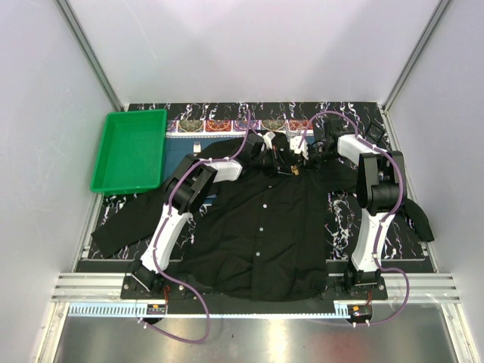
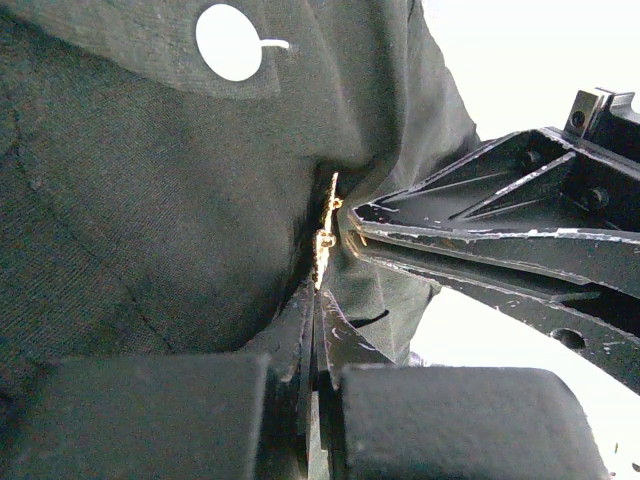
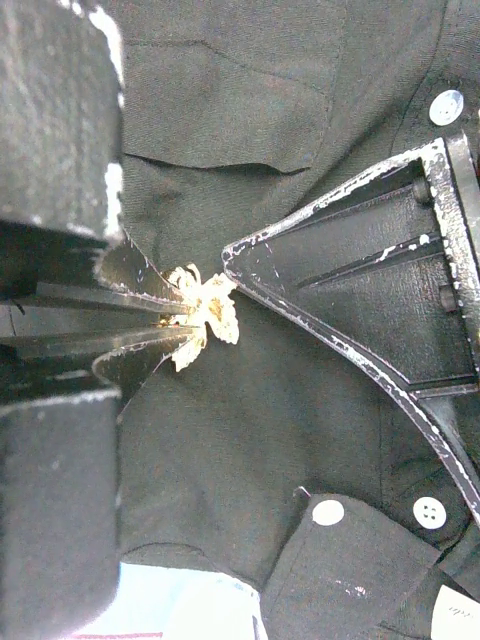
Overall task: Pin the brooch onto the clothing
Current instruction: Pin the brooch to the clothes.
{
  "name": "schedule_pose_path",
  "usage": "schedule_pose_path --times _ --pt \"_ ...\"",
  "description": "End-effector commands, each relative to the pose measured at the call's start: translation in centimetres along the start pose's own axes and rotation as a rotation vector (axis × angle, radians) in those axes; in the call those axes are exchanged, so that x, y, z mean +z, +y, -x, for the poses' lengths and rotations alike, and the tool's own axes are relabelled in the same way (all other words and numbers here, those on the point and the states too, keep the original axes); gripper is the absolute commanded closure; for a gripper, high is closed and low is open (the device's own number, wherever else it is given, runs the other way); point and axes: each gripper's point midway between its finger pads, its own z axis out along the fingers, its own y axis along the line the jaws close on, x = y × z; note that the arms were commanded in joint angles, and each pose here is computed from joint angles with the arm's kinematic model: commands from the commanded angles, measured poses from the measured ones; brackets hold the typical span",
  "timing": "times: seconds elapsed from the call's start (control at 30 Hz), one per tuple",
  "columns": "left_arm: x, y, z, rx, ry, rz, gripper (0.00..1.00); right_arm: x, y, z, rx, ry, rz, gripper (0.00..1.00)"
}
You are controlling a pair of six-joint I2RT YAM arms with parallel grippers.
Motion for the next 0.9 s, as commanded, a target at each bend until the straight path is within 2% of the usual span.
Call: schedule_pose_path --times 0.0,0.4,0.87 --pt "0.0 -1.2 0.6 0.015 -0.009 -0.047 1.00 0.3 0.5 -0.3 0.002 -0.001 0.018 0.86" --pt "0.0 -1.1 0.5 0.017 -0.008 -0.043 1.00 0.7 -0.1 0.1 0.007 -0.029 0.020 1.00" --pt "0.1 -1.0 0.5 0.031 -0.006 -0.033 1.00 1.1 -0.2 0.0 0.039 -0.003 0.066 1.00"
